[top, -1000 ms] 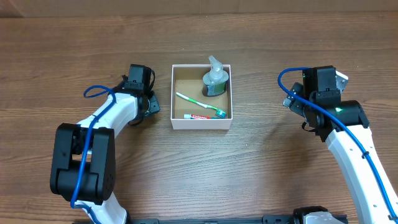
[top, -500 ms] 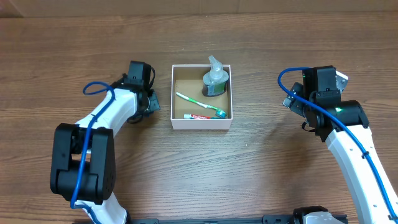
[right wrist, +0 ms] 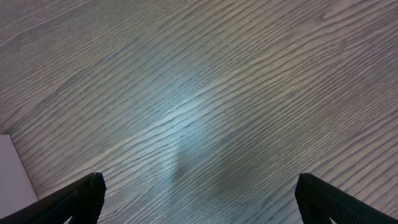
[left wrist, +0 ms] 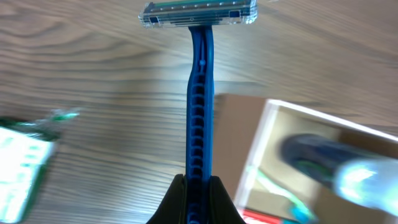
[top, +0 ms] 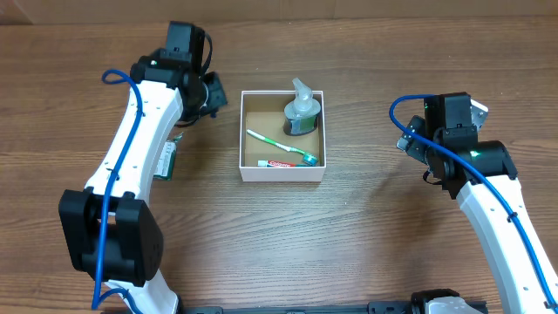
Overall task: Pack container
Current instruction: 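Carry the blue razor into the box and release it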
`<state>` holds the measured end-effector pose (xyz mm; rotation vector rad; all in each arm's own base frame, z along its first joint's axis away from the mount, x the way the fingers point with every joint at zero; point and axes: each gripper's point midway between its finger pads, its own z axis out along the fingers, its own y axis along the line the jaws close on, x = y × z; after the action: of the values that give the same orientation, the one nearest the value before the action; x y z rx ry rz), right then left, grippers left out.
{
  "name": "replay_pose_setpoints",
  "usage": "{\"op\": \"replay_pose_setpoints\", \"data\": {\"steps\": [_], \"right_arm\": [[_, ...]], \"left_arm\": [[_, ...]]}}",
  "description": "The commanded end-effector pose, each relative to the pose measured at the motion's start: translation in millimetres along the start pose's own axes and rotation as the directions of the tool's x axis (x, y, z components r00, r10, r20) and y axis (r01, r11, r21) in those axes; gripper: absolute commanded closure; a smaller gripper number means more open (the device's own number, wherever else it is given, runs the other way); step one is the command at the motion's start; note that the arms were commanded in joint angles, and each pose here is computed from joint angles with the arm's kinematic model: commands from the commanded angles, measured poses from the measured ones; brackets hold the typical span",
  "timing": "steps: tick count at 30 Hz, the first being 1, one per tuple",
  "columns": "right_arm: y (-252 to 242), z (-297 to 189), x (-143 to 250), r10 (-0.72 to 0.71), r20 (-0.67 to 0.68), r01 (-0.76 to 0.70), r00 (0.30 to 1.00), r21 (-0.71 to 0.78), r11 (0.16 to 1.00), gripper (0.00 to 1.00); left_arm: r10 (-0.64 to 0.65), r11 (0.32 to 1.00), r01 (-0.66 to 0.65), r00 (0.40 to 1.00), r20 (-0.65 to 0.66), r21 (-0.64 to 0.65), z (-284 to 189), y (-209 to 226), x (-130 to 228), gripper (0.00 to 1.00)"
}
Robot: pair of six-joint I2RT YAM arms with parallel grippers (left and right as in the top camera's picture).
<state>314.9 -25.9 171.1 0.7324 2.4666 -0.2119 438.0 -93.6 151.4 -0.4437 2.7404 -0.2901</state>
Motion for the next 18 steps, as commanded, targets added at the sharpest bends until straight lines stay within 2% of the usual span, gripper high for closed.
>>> {"op": "replay_pose_setpoints", "data": {"steps": [1,7,13,14,15,16,18], "right_arm": [[0.6,-5.6,-6.5,0.013,0.025,-0.013,1.000,-0.009,1.000,0.00],[0.6,-5.6,-6.6,0.014,0.025,-0.013,1.000,-0.009,1.000,0.00],[0.6,-5.6,-6.6,0.014,0.025,-0.013,1.000,-0.009,1.000,0.00],[0.6,-5.6,-6.6,0.014,0.025,-0.013,1.000,-0.009,1.000,0.00],[0.6,-5.6,-6.6,0.014,0.025,-0.013,1.000,-0.009,1.000,0.00],[0.6,-5.6,-6.5,0.013,0.025,-0.013,1.000,-0.009,1.000,0.00],[0.6,-5.6,-6.6,0.013,0.025,-0.013,1.000,-0.009,1.000,0.00]], "left_arm": [[0.001,0.993,0.003,0.999,-0.034,0.116,-11.0,-48.2,13.6,0.95],[0.089,0.987,-0.081,0.995,-0.052,0.138,-10.7,-90.3,47.5,0.93],[0.115,0.991,-0.112,0.992,-0.043,0.068,-9.1,-99.7,68.1,0.93],[0.117,0.991,-0.114,0.992,-0.043,0.069,-9.1,-100.6,68.9,0.84],[0.117,0.991,-0.114,0.992,-0.043,0.069,-9.1,-100.5,68.9,0.65],[0.117,0.991,-0.114,0.992,-0.044,0.068,-9.1,-100.2,69.0,0.35],[0.119,0.991,-0.116,0.992,-0.043,0.064,-9.0,-98.6,68.2,0.32]]}}
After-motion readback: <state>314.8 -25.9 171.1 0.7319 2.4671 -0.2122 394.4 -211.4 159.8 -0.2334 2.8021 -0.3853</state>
